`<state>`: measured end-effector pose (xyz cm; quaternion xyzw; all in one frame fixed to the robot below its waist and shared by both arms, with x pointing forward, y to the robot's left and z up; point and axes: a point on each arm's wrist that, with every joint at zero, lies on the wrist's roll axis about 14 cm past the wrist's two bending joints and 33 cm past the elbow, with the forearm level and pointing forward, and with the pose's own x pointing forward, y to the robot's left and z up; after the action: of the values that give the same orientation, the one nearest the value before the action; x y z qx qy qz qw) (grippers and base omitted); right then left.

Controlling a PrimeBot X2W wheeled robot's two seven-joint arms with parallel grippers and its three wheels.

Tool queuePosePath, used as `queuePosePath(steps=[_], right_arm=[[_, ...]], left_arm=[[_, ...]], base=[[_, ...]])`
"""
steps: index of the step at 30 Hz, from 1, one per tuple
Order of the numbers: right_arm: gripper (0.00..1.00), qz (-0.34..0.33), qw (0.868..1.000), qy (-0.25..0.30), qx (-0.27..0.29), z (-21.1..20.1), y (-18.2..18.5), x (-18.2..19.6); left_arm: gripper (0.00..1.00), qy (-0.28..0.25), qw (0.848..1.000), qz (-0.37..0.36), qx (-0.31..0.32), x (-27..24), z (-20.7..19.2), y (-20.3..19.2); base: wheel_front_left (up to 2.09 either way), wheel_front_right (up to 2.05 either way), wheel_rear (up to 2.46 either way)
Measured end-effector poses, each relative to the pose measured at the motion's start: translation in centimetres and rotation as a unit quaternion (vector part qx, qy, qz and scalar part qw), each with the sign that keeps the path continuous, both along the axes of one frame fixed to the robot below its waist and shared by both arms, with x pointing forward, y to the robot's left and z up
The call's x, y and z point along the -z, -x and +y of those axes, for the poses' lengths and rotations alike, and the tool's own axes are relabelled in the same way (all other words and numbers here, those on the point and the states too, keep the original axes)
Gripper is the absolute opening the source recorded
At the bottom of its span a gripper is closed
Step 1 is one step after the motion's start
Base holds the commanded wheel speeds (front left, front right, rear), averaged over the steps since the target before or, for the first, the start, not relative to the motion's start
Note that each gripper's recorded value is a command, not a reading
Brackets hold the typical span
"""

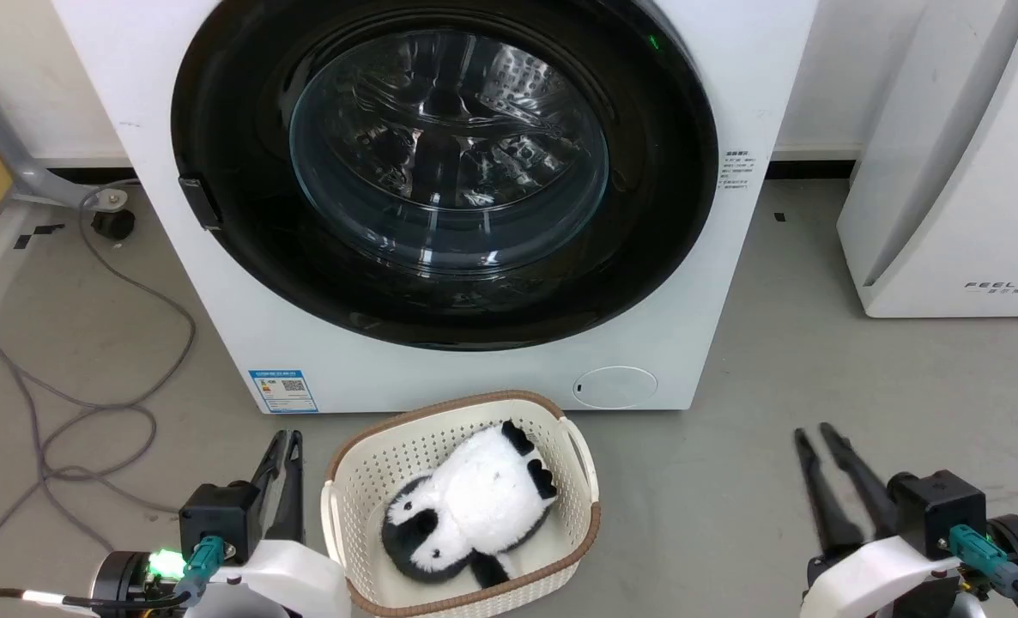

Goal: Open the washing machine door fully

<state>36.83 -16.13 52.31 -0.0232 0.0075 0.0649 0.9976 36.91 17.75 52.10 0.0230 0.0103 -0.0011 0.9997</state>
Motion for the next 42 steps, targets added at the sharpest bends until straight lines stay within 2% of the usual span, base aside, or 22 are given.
queuePosePath(steps=[23, 42], right_arm=[[1.00, -0.013, 1.000, -0.018, -0.001, 0.0, -0.1, -0.3], [1.00, -0.010, 0.995, -0.095, 0.003, -1.1, -0.8, -0.1]], left_arm=[[1.00, 0.004, 1.000, -0.008, 0.011, 0.1, -0.8, -0.1], [1.00, 0.011, 1.000, -0.008, 0.025, 0.8, -1.7, -0.3]], base=[[0.00, 0.00, 0.00], [0.00, 0.00, 0.00]])
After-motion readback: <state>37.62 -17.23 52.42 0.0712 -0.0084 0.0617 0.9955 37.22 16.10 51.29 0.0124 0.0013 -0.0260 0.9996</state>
